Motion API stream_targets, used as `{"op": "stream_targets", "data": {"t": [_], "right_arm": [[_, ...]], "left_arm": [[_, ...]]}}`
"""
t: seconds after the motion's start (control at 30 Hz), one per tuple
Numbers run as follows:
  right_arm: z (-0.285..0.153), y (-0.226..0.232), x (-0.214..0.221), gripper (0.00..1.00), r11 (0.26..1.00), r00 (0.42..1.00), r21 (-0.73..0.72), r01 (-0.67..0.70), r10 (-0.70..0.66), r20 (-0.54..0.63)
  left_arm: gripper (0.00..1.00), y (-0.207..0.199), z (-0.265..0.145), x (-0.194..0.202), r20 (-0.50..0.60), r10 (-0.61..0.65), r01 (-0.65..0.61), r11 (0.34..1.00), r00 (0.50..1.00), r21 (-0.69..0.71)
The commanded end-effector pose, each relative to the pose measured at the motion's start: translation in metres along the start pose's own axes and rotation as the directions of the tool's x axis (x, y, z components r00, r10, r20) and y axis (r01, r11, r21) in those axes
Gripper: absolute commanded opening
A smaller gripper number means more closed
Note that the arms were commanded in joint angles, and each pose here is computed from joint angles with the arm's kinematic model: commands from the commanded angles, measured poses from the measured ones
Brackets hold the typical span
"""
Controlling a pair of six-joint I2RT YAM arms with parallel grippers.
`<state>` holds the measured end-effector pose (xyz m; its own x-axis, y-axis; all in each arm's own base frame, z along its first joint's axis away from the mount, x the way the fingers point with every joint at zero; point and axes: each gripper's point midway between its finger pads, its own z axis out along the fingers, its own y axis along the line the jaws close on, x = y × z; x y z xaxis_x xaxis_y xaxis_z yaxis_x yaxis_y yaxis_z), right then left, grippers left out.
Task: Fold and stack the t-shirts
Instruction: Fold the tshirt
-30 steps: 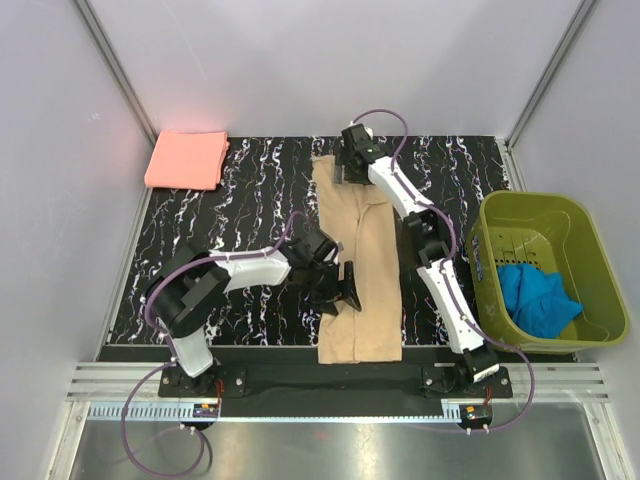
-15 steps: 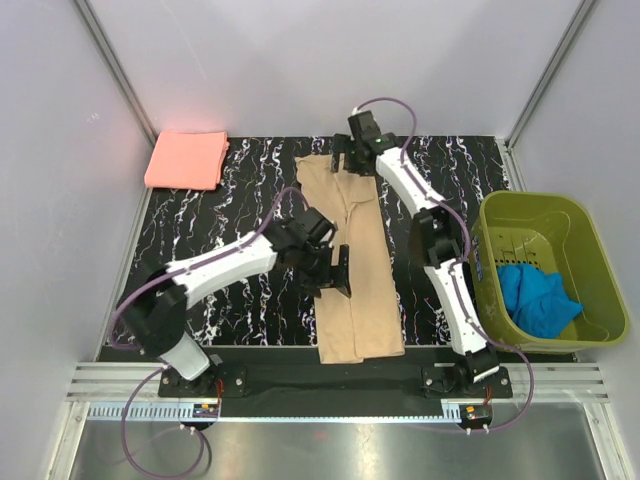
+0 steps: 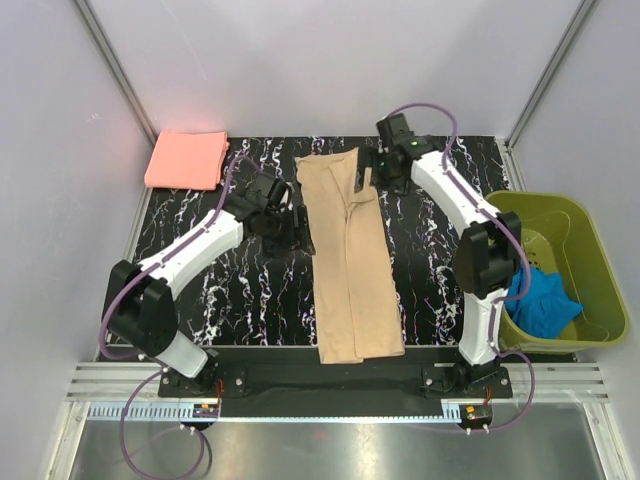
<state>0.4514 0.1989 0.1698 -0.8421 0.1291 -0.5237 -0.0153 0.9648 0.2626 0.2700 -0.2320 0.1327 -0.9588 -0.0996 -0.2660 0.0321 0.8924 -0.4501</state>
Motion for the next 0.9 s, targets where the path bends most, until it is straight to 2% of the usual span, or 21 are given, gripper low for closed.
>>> {"op": "stream_targets", "data": {"t": [0.0,0.07,0.2,0.37,0.5,0.6,0.63,0.7,0.73,0.83,0.87], "right_arm": [[0.019,0.024,0.039,0.97,0.997,0.993,-0.001,0.076,-0.076,-0.087],[0.029,0.031,0.055,0.97,0.990,0.987,0.059,0.129,-0.123,-0.105],[0.057,0.028,0.086,0.97,0.981,0.970,0.118,0.153,-0.126,-0.209],[0.091,0.018,0.104,0.97,0.972,0.956,0.153,0.180,-0.136,-0.259],[0.119,0.014,0.100,0.93,0.960,0.956,0.185,0.208,-0.159,-0.248],[0.137,0.009,0.092,0.93,0.943,0.953,0.236,0.235,-0.175,-0.249],[0.136,0.014,0.076,0.93,0.942,0.960,0.245,0.229,-0.178,-0.215],[0.153,0.011,0.079,0.92,0.936,0.958,0.265,0.232,-0.173,-0.228],[0.151,0.025,0.059,0.92,0.947,0.970,0.243,0.208,-0.168,-0.173],[0.164,0.033,0.056,0.92,0.961,0.979,0.227,0.159,-0.124,-0.162],[0.162,0.043,0.045,0.92,0.972,0.988,0.205,0.116,-0.091,-0.124]], "left_arm": [[0.74,-0.010,-0.022,-0.030,0.133,0.055,-0.058,0.998,0.990,0.021],[0.74,-0.002,-0.025,-0.030,0.144,0.041,-0.043,0.999,0.989,0.013],[0.74,0.034,-0.026,-0.019,0.127,-0.037,0.038,0.999,0.991,-0.007],[0.75,0.055,-0.039,0.001,0.132,-0.020,0.025,0.999,0.991,-0.035],[0.77,0.062,-0.045,0.014,0.143,-0.016,0.021,0.999,0.990,-0.032],[0.77,0.072,-0.042,0.024,0.130,-0.034,0.037,0.999,0.991,-0.021],[0.77,0.072,-0.042,0.026,0.123,-0.038,0.039,0.999,0.992,-0.008],[0.77,0.076,-0.040,0.029,0.117,-0.047,0.047,0.999,0.992,0.001],[0.77,0.075,-0.040,0.030,0.109,-0.047,0.046,0.999,0.993,0.018],[0.77,0.071,-0.039,0.032,0.091,-0.035,0.031,0.999,0.995,0.041],[0.77,0.069,-0.040,0.031,0.087,-0.031,0.027,0.998,0.996,0.048]]}}
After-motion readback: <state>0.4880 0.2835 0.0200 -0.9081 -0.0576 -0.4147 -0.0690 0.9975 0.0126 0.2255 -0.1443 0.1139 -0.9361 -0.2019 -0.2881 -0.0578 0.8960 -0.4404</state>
